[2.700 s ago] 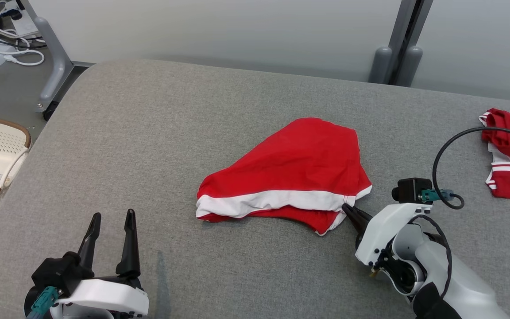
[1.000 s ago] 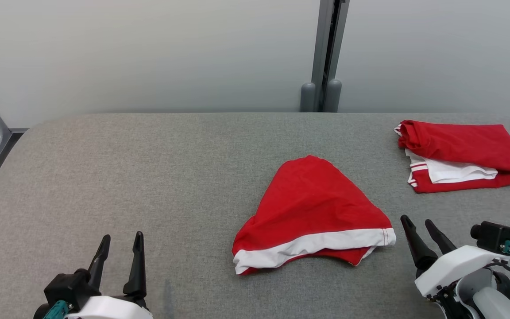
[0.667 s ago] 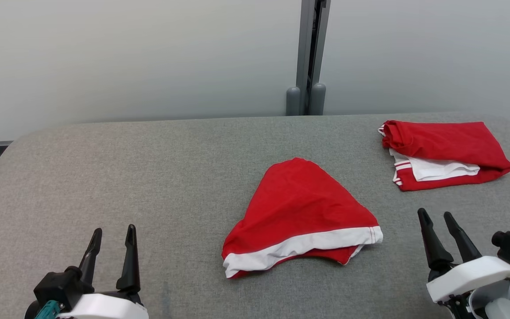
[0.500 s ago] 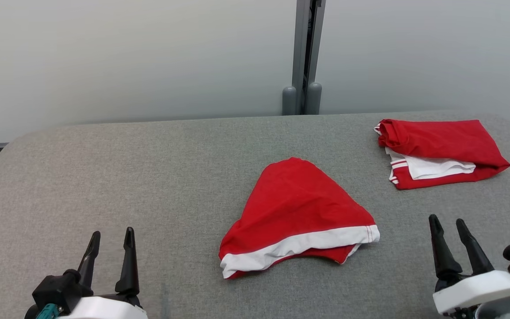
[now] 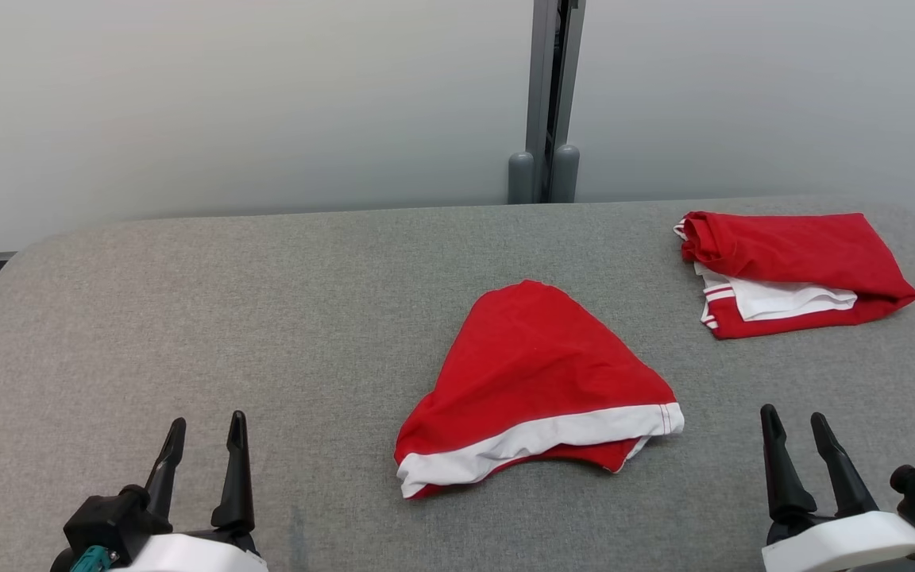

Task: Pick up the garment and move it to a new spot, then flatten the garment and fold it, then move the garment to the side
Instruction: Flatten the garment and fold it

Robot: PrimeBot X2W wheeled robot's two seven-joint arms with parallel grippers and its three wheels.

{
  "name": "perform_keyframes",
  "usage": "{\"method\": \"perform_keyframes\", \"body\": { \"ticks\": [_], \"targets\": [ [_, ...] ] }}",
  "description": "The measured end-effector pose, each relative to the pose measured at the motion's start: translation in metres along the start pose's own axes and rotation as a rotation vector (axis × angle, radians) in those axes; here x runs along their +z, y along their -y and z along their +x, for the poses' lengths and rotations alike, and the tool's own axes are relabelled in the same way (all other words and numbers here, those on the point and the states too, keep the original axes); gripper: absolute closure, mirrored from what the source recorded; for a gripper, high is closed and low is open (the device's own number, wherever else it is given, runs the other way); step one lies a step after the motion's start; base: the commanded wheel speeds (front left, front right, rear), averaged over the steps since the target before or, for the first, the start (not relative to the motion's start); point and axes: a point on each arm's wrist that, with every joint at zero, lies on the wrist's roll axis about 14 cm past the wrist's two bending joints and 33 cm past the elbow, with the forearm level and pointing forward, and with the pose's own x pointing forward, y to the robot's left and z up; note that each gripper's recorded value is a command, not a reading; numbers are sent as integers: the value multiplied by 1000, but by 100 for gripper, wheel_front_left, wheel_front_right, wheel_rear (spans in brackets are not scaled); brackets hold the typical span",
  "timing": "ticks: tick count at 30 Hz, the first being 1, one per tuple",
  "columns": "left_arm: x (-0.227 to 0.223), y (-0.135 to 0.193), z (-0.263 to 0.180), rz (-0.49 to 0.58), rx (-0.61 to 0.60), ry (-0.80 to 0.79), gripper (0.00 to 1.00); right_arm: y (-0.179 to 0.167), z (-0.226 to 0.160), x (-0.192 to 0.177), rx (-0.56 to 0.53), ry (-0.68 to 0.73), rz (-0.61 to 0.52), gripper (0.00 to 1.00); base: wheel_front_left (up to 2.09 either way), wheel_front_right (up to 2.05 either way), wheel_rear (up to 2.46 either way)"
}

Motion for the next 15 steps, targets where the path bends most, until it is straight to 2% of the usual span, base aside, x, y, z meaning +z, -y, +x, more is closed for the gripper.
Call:
{"method": "perform_keyframes", "body": {
  "ticks": [15],
  "targets": [
    [-4, -2, -3, -2, 8, -12, 0, -8, 2, -8, 22, -43, -3, 0, 0, 0, 0]
  ]
}}
